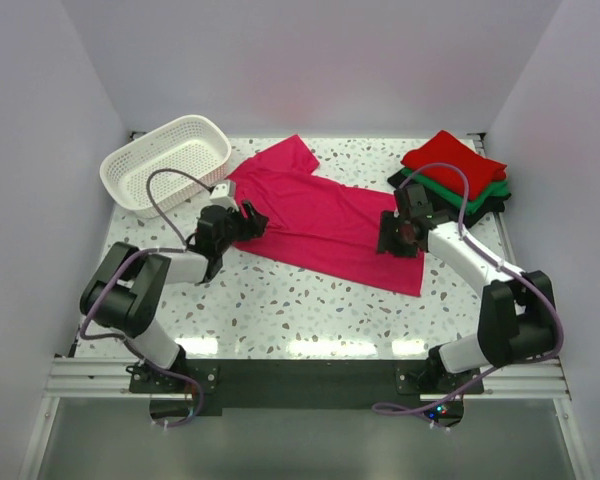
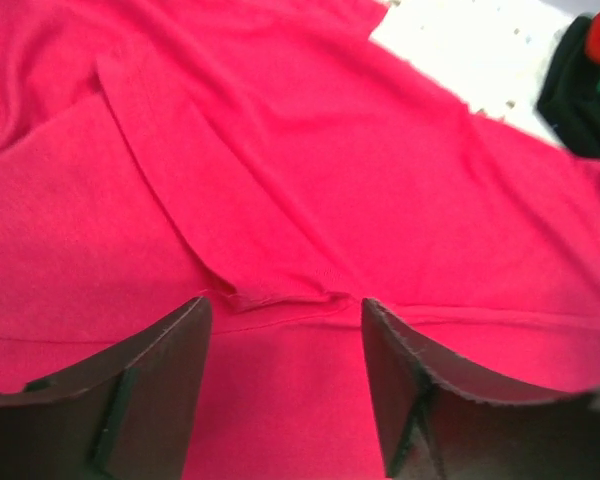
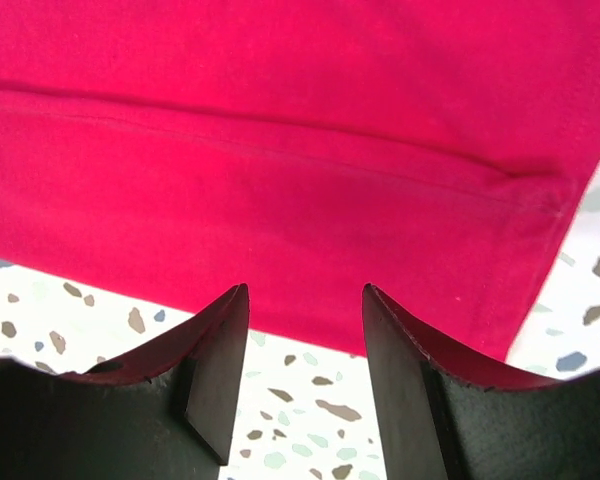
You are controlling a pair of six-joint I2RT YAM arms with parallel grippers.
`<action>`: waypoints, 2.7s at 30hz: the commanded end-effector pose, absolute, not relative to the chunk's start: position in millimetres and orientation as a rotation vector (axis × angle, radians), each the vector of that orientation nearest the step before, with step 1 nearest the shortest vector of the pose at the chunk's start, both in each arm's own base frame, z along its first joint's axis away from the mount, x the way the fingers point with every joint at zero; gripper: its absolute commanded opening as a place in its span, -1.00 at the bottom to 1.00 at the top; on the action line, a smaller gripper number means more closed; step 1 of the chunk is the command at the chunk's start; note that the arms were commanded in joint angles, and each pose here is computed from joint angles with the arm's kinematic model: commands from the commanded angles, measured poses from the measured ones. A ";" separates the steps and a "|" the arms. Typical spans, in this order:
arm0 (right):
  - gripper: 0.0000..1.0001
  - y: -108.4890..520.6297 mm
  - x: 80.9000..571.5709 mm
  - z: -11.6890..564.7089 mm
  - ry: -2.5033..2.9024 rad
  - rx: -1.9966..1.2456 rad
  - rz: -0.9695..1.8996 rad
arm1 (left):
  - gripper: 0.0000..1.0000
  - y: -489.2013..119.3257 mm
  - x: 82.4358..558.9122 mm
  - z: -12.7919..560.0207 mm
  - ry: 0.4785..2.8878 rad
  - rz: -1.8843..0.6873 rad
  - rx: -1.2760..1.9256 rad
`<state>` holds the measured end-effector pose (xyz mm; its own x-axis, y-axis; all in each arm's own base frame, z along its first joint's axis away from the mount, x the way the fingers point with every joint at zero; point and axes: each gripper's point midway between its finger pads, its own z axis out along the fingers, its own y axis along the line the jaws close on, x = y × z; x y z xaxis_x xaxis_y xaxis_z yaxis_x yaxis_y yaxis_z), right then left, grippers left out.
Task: Fold and stack the t-shirts
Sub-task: Fold the tshirt
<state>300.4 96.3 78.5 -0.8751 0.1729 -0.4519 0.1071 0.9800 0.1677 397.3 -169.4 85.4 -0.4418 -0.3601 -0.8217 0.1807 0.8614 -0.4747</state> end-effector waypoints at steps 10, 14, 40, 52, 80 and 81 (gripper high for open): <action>0.05 115.9 311.7 72.9 2.631 0.125 0.291 | 0.07 -182.5 424.6 59.6 1.993 -0.581 -0.089; 0.05 116.6 310.7 72.6 2.634 0.120 0.294 | 0.01 -186.6 429.4 53.9 2.008 -0.581 -0.087; 0.05 114.6 308.5 73.4 2.636 0.114 0.283 | -1.00 -214.4 447.7 41.5 2.052 -0.554 -0.011; 0.05 113.5 308.5 70.9 2.642 0.117 0.272 | -1.00 -247.9 459.6 60.1 1.996 -0.618 0.075; 0.06 114.9 315.2 68.1 2.656 0.130 0.263 | 0.08 -301.1 475.1 77.8 1.971 -0.775 0.135; 0.06 116.7 317.6 71.7 2.647 0.126 0.271 | 0.17 -301.0 474.2 83.4 1.961 -0.780 0.135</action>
